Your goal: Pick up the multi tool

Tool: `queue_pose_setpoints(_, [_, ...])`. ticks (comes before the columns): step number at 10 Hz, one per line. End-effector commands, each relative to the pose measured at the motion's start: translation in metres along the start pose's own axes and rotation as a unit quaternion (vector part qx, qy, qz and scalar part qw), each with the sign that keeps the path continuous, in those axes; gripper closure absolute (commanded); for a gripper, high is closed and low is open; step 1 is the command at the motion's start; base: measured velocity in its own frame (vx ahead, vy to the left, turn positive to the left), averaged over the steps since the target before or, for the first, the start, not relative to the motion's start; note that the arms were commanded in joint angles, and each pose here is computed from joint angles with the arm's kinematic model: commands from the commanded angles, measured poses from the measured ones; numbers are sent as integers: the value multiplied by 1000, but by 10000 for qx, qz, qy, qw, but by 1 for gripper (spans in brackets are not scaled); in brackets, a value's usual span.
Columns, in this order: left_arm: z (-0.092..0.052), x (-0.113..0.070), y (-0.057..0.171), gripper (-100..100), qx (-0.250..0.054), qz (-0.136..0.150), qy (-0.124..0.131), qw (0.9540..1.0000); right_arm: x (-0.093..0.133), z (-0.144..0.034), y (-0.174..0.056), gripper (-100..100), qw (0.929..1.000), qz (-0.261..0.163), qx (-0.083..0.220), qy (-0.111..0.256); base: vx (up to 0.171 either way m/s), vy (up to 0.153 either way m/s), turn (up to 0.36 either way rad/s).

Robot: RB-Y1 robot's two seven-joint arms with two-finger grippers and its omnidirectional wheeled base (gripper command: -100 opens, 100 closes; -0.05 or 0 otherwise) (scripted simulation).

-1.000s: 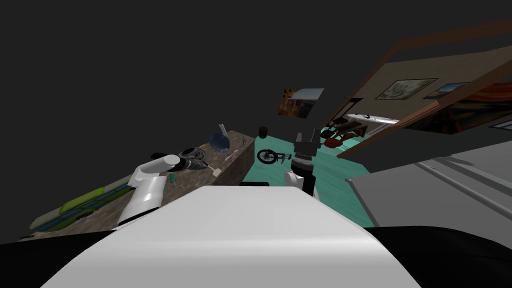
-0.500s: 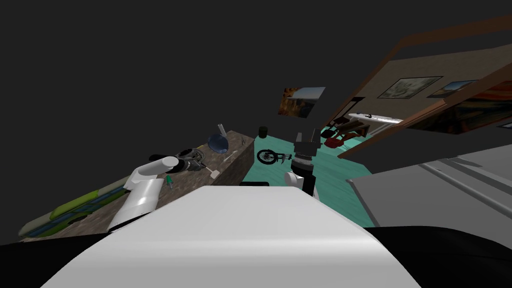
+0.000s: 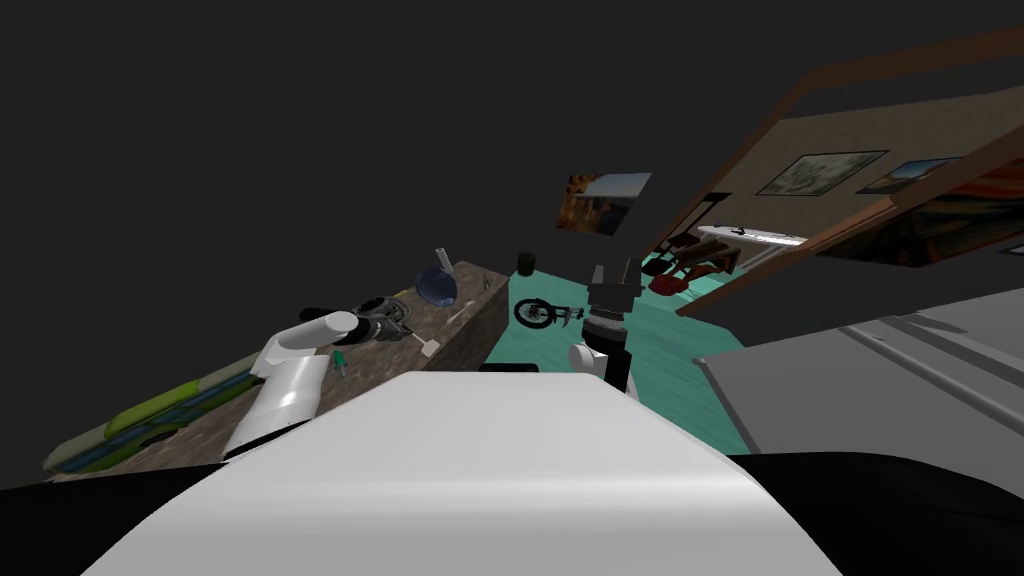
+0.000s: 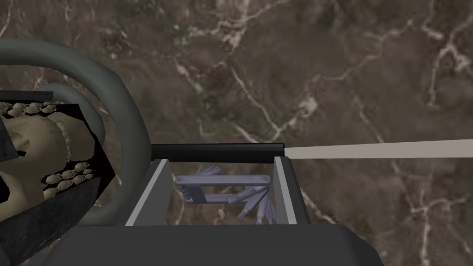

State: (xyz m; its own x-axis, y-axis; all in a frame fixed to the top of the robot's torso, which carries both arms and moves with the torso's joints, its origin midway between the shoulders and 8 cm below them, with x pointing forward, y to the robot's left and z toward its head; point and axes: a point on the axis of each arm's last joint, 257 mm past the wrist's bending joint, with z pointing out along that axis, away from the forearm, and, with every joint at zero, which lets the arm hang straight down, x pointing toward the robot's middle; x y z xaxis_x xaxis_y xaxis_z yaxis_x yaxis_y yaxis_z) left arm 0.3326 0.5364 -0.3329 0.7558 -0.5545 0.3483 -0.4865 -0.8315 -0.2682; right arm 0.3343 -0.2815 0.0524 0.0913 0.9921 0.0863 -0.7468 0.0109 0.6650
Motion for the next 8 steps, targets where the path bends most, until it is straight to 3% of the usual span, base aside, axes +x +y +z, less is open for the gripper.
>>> queue_pose_setpoints(1, [0,6,0,100,-14,-4,-8,10000,0,0,0,0,10000,0,0,0,-66,42,-18])
queue_pose_setpoints(6, [-3,27,1,100,-46,-43,-13,10000,0,0,0,0,10000,0,0,0,-53,34,-6])
queue_pose_setpoints(7, [-2,25,0,100,-31,-32,-6,10000,0,0,0,0,10000,0,0,0,-18,8,-4])
queue_pose_setpoints(8, [-2,25,0,0,-41,-35,-12,10000,0,0,0,0,10000,0,0,0,0,0,0])
